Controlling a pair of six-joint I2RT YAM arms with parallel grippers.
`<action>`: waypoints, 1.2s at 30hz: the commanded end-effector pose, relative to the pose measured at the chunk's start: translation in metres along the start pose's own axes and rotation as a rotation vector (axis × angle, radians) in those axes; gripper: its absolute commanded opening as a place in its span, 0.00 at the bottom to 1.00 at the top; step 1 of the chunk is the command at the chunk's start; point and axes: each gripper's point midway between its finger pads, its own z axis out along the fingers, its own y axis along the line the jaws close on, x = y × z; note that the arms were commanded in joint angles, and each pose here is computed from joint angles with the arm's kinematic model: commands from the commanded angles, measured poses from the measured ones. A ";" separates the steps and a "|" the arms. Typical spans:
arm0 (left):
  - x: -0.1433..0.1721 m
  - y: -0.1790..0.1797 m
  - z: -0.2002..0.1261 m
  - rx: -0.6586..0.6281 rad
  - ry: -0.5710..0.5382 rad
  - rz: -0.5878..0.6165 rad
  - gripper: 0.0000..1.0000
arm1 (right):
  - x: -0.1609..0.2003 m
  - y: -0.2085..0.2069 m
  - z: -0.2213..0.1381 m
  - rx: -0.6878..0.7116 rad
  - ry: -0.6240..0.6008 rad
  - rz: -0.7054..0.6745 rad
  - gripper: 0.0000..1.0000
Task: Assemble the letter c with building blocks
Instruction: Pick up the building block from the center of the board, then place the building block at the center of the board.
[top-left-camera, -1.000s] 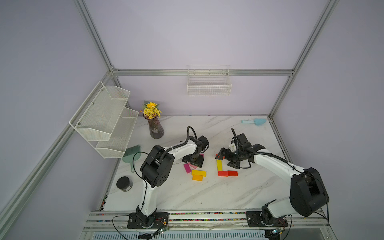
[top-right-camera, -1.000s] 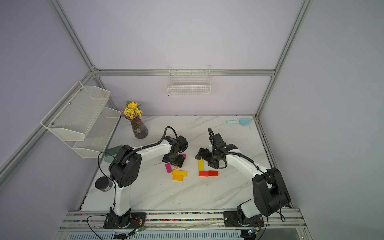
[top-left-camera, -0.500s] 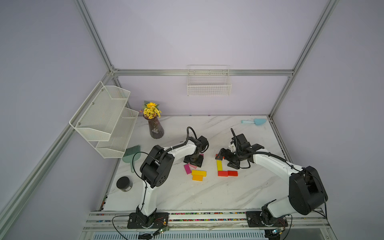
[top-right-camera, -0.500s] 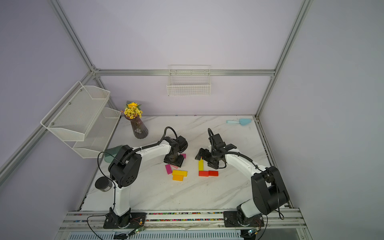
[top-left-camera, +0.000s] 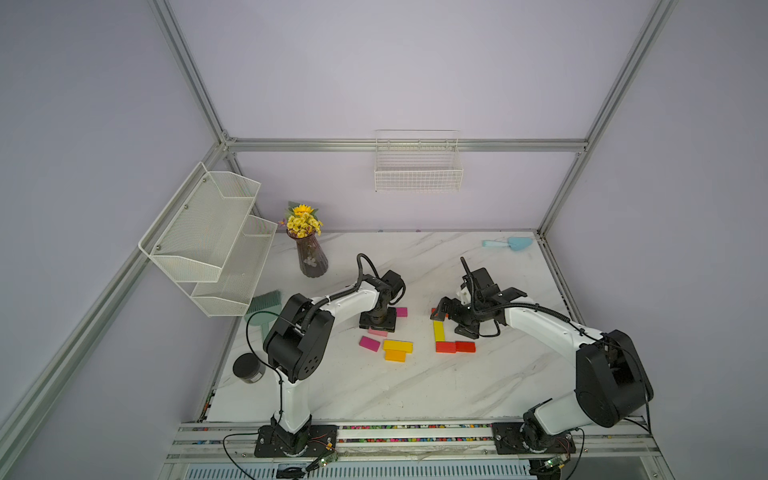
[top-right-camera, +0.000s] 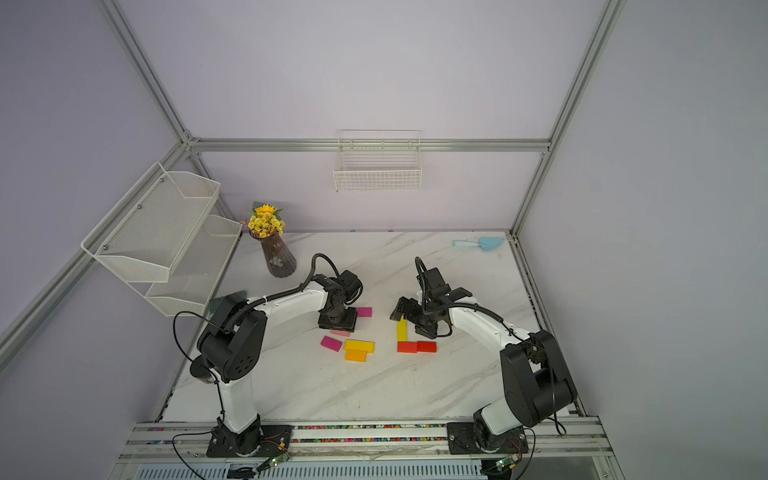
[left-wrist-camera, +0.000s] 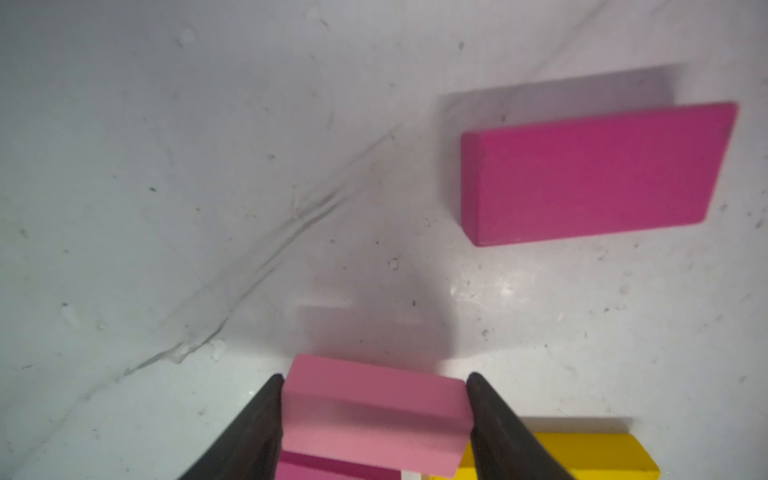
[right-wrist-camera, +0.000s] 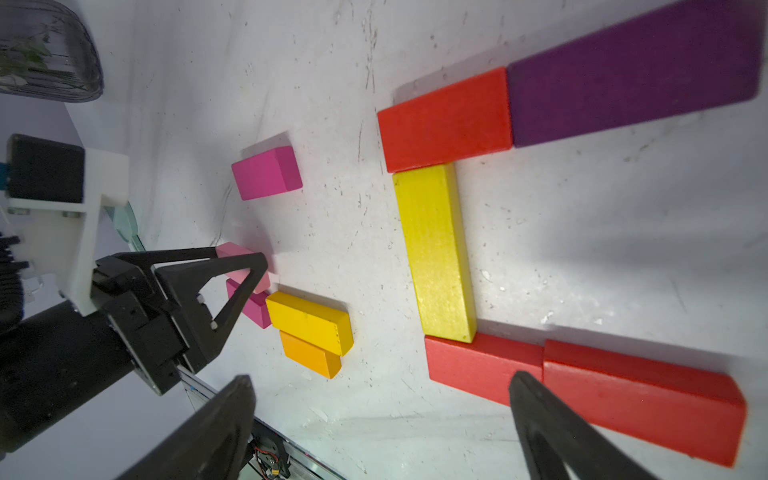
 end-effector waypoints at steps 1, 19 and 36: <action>-0.019 0.003 -0.015 0.046 -0.062 -0.087 0.65 | -0.006 0.002 0.001 -0.004 -0.010 -0.004 0.97; -0.061 0.016 0.002 0.025 -0.043 -0.154 0.68 | -0.011 0.009 0.000 -0.014 -0.011 -0.011 0.97; -0.062 0.029 -0.022 0.087 -0.077 -0.271 0.94 | -0.013 0.024 -0.004 -0.061 -0.002 -0.033 0.97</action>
